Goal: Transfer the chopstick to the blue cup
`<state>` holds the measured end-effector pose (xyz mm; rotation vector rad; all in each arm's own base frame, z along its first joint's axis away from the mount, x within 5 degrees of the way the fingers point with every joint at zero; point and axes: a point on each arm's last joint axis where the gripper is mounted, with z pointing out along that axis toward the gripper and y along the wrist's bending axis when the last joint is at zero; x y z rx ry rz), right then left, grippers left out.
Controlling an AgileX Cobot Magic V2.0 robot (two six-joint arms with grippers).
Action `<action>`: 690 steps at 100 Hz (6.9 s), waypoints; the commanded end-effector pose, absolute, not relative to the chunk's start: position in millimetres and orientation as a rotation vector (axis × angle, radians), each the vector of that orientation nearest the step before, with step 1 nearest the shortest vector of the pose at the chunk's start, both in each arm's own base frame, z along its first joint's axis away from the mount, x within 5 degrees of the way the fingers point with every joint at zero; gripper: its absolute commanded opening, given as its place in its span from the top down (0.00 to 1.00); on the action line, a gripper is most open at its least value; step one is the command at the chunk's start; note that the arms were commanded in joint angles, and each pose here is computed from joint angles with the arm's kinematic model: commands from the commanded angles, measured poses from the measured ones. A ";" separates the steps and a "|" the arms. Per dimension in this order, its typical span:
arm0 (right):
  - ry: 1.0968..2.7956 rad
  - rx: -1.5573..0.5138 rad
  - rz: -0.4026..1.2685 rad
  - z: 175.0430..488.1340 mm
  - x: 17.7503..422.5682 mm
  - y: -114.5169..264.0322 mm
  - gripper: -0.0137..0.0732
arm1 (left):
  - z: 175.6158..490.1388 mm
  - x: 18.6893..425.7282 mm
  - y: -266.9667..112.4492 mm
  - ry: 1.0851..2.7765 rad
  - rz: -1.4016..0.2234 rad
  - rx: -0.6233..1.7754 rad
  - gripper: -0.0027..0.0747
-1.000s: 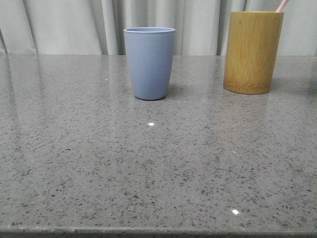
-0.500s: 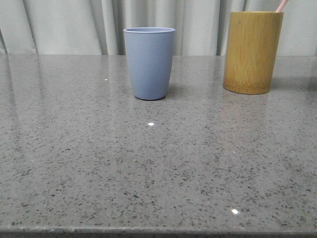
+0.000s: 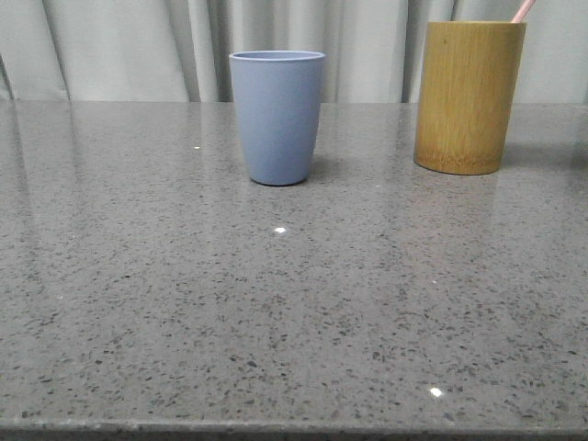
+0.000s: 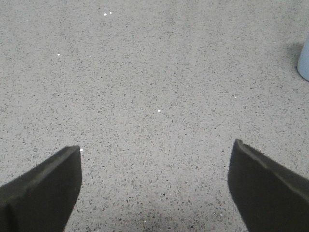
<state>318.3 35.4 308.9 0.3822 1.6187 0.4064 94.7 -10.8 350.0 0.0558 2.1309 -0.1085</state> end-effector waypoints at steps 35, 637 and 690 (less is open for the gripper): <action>1.471 0.406 0.467 339.5 315.9 33.5 0.86 | 363.4 97.5 -9.7 2.033 -0.102 0.041 0.19; 1.848 -0.015 0.136 363.5 62.6 2.6 0.92 | 221.0 50.9 -4.8 1.554 -0.110 0.039 0.99; 1.849 -0.015 0.135 363.2 62.7 2.6 0.92 | 211.4 52.4 -4.6 1.521 -0.078 0.063 0.99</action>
